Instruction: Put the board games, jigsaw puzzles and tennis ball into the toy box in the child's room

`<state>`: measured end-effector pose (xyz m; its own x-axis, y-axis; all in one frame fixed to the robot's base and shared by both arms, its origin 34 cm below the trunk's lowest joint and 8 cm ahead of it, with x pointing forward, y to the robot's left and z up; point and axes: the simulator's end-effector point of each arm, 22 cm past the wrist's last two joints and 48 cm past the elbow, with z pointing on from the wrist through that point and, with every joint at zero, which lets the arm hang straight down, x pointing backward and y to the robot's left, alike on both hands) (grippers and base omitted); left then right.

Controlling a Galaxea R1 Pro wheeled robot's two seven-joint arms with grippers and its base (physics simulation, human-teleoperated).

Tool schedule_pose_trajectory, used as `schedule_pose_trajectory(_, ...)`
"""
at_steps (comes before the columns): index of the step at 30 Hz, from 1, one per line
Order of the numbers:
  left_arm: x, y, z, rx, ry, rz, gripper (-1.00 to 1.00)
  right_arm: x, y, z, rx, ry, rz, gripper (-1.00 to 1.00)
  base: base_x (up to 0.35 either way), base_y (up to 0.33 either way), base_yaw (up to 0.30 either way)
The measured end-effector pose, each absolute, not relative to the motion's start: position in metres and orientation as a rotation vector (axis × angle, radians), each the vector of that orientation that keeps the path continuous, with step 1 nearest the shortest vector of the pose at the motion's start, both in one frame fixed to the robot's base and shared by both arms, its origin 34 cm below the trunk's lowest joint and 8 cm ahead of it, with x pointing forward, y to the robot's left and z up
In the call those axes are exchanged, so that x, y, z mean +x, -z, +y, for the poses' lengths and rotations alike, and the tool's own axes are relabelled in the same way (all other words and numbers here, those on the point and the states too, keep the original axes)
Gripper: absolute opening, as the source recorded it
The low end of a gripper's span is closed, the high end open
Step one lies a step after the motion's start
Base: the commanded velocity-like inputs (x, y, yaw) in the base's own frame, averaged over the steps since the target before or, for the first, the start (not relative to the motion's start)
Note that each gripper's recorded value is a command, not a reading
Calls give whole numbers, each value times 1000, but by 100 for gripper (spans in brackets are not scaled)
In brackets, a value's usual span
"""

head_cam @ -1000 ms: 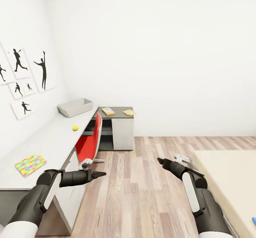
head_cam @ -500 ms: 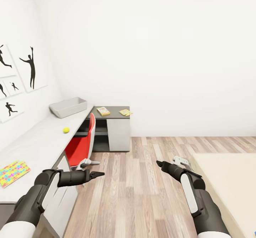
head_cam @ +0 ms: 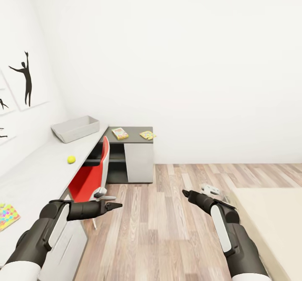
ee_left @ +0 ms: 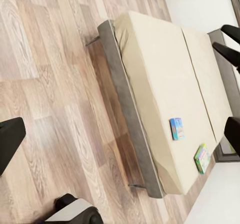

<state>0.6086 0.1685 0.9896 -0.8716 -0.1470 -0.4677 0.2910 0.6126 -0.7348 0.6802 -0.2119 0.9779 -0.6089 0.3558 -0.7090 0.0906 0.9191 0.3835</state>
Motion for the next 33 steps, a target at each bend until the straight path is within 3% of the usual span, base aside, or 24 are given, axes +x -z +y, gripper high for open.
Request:
schedule_pose_trajectory(17,608,-989,169,112,1193,2350,100,681,-980,-205,291,-391,2209,100,208,-88,13)
schedule_pose_trajectory(33,608,-989,168,113,1193,2350,100,681,-979,-205,292,-393,2210,100,223,-210,255)
